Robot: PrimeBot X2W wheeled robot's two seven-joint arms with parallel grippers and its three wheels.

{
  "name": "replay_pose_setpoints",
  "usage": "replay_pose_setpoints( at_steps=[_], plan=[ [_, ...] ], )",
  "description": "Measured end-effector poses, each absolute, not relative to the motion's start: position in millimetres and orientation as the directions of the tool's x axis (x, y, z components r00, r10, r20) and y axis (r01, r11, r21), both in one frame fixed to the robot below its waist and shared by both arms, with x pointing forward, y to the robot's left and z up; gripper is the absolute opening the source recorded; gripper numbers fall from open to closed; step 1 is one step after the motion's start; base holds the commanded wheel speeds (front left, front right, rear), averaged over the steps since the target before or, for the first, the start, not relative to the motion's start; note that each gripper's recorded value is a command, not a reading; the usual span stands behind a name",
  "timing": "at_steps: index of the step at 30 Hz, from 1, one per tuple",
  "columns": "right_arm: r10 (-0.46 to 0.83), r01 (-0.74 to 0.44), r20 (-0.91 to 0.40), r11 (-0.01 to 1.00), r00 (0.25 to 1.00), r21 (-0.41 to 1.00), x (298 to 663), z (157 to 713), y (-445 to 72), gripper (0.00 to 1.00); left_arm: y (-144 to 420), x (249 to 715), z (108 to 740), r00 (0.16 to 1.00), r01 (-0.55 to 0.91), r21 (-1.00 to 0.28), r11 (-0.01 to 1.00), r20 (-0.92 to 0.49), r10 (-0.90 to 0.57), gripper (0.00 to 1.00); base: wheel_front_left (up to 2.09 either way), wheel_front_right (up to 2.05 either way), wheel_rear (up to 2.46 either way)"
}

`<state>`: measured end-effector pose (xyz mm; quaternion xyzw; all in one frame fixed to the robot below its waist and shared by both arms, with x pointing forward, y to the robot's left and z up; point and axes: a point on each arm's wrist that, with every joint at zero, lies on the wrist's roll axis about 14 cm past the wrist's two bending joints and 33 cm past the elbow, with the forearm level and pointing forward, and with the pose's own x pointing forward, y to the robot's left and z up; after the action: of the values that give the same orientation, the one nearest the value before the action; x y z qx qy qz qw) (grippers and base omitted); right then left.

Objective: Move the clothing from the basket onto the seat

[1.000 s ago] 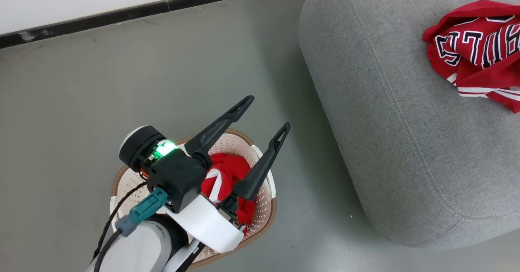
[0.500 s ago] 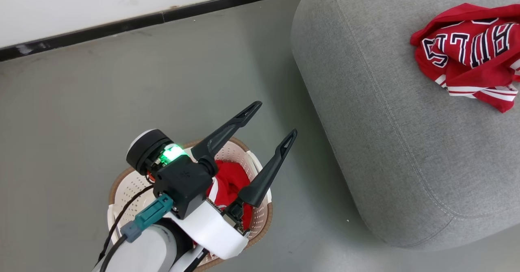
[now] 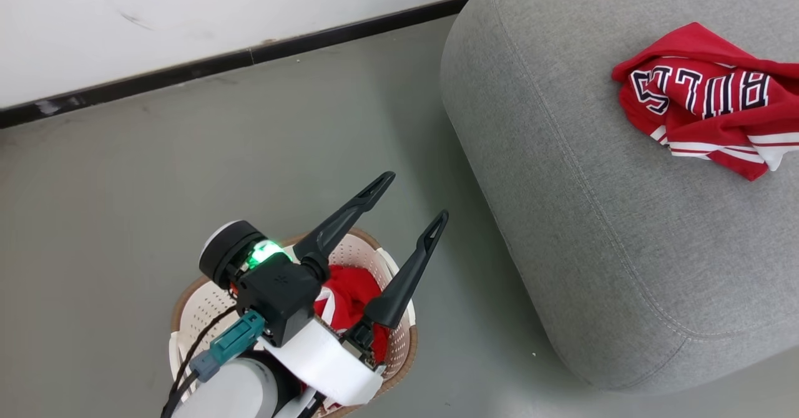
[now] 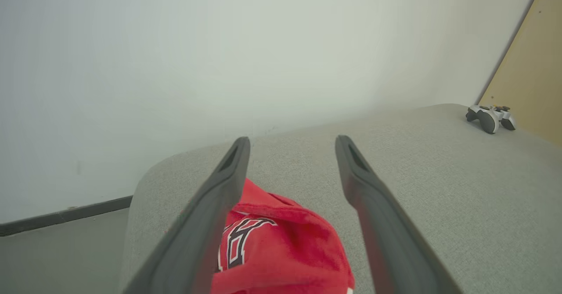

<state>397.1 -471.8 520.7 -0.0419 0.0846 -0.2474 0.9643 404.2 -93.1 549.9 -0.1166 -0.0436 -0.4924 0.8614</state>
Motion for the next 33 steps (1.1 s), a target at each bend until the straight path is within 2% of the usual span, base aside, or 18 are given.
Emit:
replay_pose_setpoints(
  at_steps=[11, 20, 33],
  plan=[
    [-0.319, 0.310, -0.048, 0.941, 0.947, -0.138, 435, 547, -417, 1.00, -70, 406, 545, 0.610, 0.791, -0.182, 0.584, 0.175, -0.773, 1.00, 0.00, 0.00, 0.00],
    [-0.120, 0.120, 0.006, 0.987, 0.993, -0.110, 473, 556, -338, 1.00, -26, 414, 540, 0.737, 0.676, -0.186, 0.713, 0.163, -0.656, 1.00, 0.00, 0.00, 0.00],
    [0.091, -0.090, 0.029, 0.996, 0.995, -0.018, 487, 545, -237, 1.00, 43, 413, 528, 0.878, 0.479, -0.175, 0.860, 0.117, -0.465, 1.00, 0.00, 0.00, 0.00]
  ],
)
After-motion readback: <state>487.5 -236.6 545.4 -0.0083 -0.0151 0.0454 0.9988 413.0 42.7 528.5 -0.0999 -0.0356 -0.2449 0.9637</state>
